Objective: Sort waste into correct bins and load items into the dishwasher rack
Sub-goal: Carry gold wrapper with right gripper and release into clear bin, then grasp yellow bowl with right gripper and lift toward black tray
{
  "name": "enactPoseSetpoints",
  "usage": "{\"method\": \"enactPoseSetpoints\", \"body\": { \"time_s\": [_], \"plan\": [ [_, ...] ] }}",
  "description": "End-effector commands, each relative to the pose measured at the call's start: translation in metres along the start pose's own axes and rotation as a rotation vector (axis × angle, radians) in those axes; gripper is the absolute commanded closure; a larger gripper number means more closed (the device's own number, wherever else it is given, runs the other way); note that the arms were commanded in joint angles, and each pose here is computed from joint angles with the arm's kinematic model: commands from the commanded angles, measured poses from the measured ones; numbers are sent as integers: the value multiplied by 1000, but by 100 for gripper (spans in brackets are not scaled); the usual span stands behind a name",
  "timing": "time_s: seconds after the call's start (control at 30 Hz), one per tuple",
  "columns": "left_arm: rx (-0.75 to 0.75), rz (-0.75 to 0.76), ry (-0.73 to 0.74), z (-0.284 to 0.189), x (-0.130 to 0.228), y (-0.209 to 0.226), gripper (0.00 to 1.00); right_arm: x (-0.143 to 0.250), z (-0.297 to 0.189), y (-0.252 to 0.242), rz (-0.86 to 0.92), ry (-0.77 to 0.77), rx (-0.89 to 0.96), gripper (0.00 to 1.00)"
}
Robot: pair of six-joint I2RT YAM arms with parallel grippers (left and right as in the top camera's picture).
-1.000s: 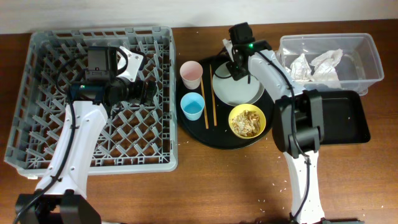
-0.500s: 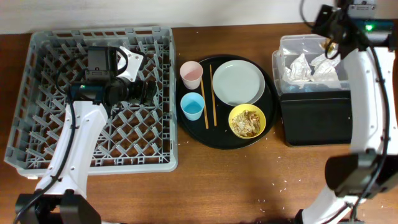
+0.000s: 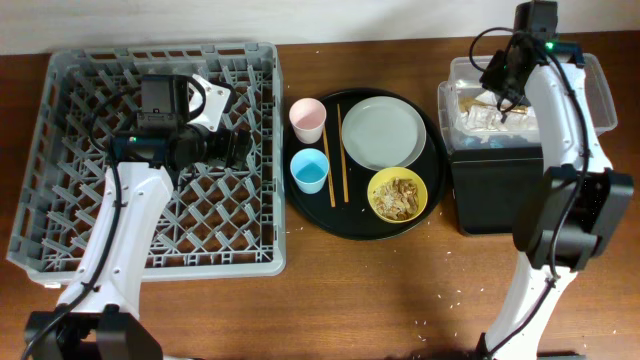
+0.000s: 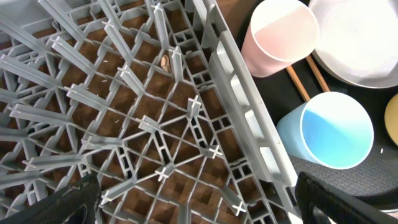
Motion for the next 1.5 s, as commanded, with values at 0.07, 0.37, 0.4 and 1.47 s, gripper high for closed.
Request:
{"method": "enactPoseSetpoints", "body": {
  "time_s": [0.07, 0.37, 0.4, 1.47],
  "plan": [
    [13, -7, -12, -2, -6, -4, 1, -4, -144, 63, -212, -110, -377, 58],
    [13, -7, -12, -2, -6, -4, 1, 87, -226, 86, -362, 63, -335, 57],
    [12, -7, -12, -2, -6, -4, 1, 99, -223, 89, -379, 108, -330, 57],
    [12, -7, -12, -2, -6, -4, 1, 307, -40, 165, -894, 358, -337, 63]
  ]
}}
Point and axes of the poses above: each gripper's point midway between its finger pads, its own z axis out along the fingers, its own y axis along the line the jaws close on, x = y × z, the point moved 1 cm from there along -z, back along the fingers, and after that the axes turned 9 degrees about -z, right-handed, at the moved point
